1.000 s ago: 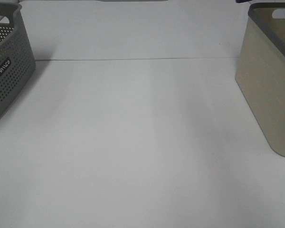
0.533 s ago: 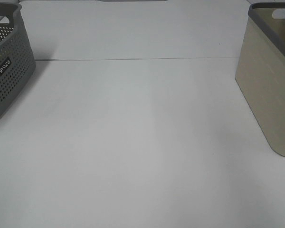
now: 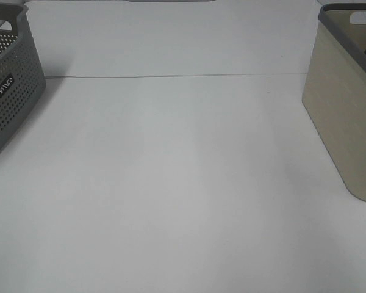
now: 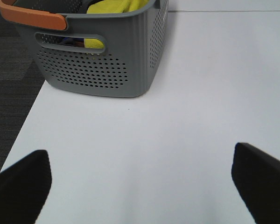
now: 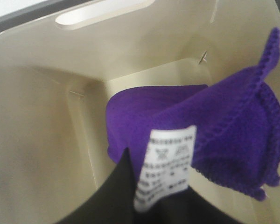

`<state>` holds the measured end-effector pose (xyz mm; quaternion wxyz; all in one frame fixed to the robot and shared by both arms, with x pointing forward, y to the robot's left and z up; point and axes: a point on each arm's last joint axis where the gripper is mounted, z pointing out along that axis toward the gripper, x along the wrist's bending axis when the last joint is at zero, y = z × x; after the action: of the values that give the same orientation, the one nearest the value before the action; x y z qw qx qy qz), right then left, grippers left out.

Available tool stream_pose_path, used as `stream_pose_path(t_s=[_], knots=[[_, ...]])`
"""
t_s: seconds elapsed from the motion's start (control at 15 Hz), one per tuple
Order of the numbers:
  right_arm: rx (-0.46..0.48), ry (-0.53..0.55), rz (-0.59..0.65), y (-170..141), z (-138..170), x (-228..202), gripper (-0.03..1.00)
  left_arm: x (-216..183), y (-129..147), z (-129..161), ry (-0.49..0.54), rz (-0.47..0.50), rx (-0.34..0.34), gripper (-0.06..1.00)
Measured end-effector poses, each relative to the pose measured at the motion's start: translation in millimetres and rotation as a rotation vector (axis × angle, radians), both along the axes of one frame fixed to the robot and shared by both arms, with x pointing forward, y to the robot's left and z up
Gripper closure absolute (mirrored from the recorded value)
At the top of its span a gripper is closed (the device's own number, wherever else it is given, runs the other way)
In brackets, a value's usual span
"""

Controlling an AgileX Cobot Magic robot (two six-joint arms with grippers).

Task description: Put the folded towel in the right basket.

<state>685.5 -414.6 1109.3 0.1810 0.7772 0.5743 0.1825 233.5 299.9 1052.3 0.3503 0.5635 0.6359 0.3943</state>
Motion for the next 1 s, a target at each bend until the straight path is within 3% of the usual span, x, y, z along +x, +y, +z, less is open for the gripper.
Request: stream_pose_path(t_s=[0.13,0.2,0.4,0.53,0.87,1.0], knots=[[0.000,0.008,0.003,0.0,-2.3,-0.1,0.92,0.0,0.0,0.0,0.000,0.000,0.000,-0.05],[0.001,0.008,0.002,0.0,-2.3,-0.1,0.85,0.0,0.0,0.0,0.000,0.000,0.000,-0.05],[0.009,0.007,-0.012,0.0,-2.3,-0.1,0.33,0.0,0.0,0.0,0.000,0.000,0.000,-0.05],[0.009,0.007,-0.012,0.0,-2.3,-0.1,0.09,0.0,0.0,0.0,0.000,0.000,0.000,-0.05],[-0.015,-0.008,0.028,7.7,6.0,-2.1,0.03,0.0,0.0,0.0,0.000,0.000,0.000,-0.05],[-0.026,-0.046,0.078,33.0,24.5,-6.8,0.03,0.0,0.0,0.0,0.000,0.000,0.000,-0.05]])
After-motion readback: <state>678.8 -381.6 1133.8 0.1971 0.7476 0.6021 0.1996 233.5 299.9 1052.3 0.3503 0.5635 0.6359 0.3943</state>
